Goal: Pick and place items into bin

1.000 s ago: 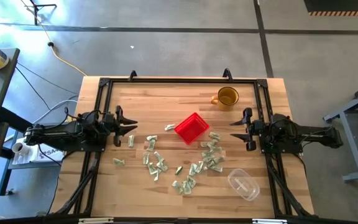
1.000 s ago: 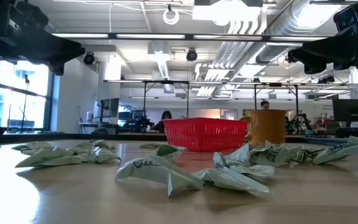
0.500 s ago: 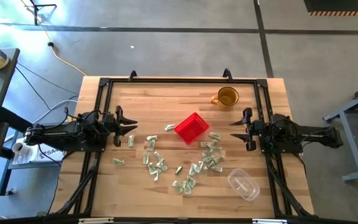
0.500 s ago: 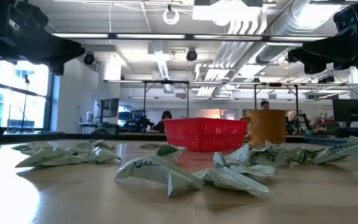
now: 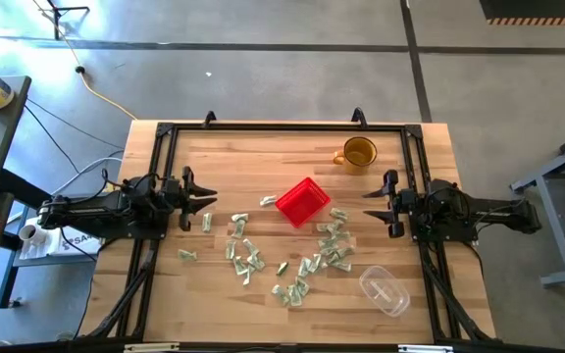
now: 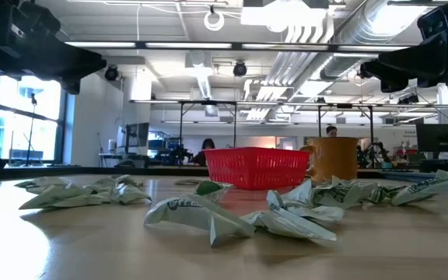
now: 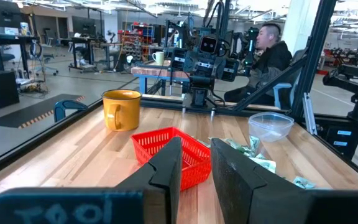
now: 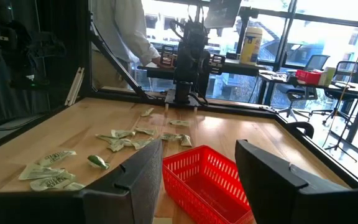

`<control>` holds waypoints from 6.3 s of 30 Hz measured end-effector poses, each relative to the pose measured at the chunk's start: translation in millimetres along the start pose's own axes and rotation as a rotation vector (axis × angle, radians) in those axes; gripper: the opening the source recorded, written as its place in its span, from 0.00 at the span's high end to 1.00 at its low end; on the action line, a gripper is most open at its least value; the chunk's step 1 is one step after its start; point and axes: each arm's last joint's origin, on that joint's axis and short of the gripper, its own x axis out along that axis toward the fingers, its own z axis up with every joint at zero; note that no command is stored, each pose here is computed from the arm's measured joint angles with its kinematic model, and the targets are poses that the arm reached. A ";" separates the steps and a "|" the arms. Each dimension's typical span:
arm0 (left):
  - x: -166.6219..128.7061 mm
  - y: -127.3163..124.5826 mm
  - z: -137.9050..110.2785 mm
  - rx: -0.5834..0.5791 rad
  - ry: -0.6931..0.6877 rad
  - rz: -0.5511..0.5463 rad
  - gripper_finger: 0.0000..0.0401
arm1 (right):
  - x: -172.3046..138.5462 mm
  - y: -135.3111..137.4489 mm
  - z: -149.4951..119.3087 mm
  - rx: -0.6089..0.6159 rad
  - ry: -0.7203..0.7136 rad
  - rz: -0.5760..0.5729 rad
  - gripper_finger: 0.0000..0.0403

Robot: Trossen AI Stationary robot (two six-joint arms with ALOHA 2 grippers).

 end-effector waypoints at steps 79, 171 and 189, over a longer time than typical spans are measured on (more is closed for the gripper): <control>0.0 0.0 0.0 0.000 0.000 0.000 0.70 | 0.0 0.0 -0.1 0.000 0.000 0.000 0.52; -4.1 2.1 27.3 -0.802 -0.319 -0.015 0.70 | -6.9 -8.3 34.1 -0.172 -0.331 -0.238 0.52; -16.6 1.3 107.7 -0.833 -0.650 -0.029 0.70 | -18.0 -28.2 101.1 0.505 -0.635 -0.622 0.52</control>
